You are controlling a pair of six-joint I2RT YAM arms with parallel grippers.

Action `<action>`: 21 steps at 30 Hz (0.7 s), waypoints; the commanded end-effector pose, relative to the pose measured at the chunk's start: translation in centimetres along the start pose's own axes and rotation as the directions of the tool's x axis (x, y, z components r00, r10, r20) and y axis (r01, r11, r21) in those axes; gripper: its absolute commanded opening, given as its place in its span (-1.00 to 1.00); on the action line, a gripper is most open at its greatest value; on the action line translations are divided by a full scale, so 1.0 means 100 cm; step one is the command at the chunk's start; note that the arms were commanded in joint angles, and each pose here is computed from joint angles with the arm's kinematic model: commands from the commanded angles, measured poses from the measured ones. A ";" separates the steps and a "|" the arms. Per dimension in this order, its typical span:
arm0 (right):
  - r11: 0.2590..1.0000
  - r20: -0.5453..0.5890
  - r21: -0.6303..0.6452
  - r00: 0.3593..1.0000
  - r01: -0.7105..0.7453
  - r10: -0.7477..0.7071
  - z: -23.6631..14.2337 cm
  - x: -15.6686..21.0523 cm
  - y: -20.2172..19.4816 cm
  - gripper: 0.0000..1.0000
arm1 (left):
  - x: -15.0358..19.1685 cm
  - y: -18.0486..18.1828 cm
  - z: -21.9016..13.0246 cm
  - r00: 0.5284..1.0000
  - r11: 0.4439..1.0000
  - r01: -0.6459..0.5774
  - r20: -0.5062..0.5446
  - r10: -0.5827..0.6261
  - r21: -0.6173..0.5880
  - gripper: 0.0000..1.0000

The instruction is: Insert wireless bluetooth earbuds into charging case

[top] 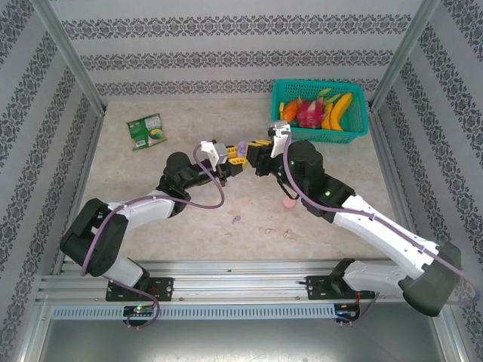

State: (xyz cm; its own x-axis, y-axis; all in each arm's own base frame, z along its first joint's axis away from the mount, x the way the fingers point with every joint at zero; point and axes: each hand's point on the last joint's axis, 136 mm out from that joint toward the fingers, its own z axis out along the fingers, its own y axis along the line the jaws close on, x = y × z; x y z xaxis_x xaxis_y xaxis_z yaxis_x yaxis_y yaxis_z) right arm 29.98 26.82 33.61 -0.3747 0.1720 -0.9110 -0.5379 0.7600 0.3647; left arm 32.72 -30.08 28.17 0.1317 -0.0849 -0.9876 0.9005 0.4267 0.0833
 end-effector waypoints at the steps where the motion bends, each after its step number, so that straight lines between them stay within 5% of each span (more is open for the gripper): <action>1: 1.000 0.036 -0.011 0.999 -0.014 0.015 0.000 -0.011 0.004 -0.58 | -0.023 -0.011 0.004 0.999 0.999 -0.029 0.047 0.027 0.041 -1.00; 21: 1.000 0.021 -0.001 0.999 -0.024 0.024 0.017 -0.008 -0.001 -0.60 | -0.027 -0.015 0.003 0.999 0.998 -0.036 0.042 0.033 0.058 -1.00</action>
State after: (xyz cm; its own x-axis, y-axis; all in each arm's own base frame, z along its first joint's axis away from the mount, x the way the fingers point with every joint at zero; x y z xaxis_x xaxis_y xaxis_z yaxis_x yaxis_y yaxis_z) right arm 31.21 27.63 32.10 -0.3965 0.1564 -0.9046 -0.5239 0.7706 0.3629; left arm 32.38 -30.23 27.98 0.1122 -0.0747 -0.9909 0.9062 0.4169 0.0712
